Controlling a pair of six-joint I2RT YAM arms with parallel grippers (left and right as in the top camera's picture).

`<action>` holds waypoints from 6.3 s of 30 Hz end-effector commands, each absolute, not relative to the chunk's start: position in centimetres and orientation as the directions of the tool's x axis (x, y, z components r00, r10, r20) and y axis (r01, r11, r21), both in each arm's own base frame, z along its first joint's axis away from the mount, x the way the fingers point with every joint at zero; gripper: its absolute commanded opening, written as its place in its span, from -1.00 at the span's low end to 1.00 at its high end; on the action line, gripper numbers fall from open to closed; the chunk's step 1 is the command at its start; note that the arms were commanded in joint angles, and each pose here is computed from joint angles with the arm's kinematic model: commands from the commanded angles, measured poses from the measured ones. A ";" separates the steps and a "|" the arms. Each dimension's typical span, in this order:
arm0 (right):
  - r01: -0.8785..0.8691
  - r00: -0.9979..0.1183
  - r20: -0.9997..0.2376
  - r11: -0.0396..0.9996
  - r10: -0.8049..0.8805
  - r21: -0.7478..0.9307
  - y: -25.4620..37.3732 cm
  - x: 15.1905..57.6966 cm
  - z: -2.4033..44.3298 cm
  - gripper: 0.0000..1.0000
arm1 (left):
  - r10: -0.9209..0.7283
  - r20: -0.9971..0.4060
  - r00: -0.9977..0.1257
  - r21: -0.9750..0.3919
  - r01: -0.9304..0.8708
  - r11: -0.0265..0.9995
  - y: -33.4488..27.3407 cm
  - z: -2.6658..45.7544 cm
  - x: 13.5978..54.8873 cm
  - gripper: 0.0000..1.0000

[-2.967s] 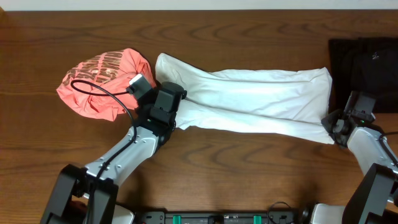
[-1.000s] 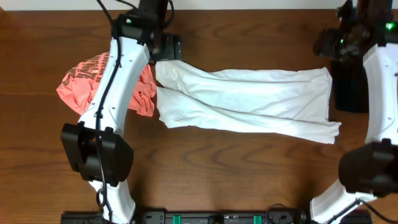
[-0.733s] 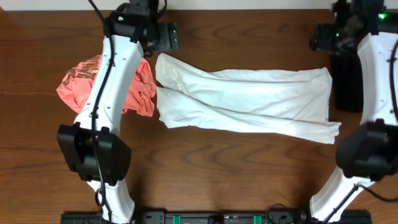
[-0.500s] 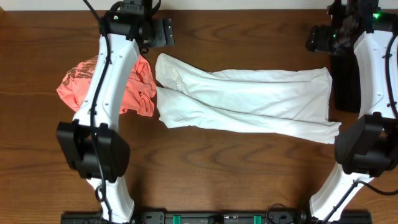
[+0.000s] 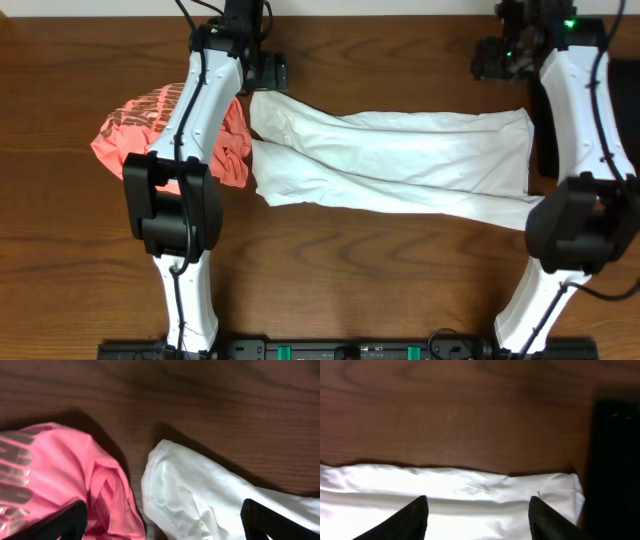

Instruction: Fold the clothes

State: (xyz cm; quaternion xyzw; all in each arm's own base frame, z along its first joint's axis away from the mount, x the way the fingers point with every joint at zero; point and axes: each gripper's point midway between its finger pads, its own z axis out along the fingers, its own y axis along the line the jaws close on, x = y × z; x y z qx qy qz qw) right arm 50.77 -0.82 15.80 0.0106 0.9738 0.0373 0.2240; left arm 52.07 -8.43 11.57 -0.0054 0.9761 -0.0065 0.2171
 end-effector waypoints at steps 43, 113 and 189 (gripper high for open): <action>0.134 -0.976 -0.163 0.989 0.142 0.061 -5.0 46.8 9.2 0.15 | 0.265 -0.373 -0.889 0.020 0.278 0.960 -10.7 1.6 54.7 0.52; 0.159 -0.974 -0.154 0.986 0.164 0.043 -10.4 48.9 0.6 -0.97 | -0.163 -0.373 -0.913 -0.022 -0.167 0.986 -7.9 6.2 53.2 -0.88; 0.316 -0.946 0.184 0.888 0.267 0.334 -11.1 36.3 7.6 -0.97 | -0.042 0.048 -0.998 0.174 -0.033 0.984 -6.9 5.8 37.4 -0.88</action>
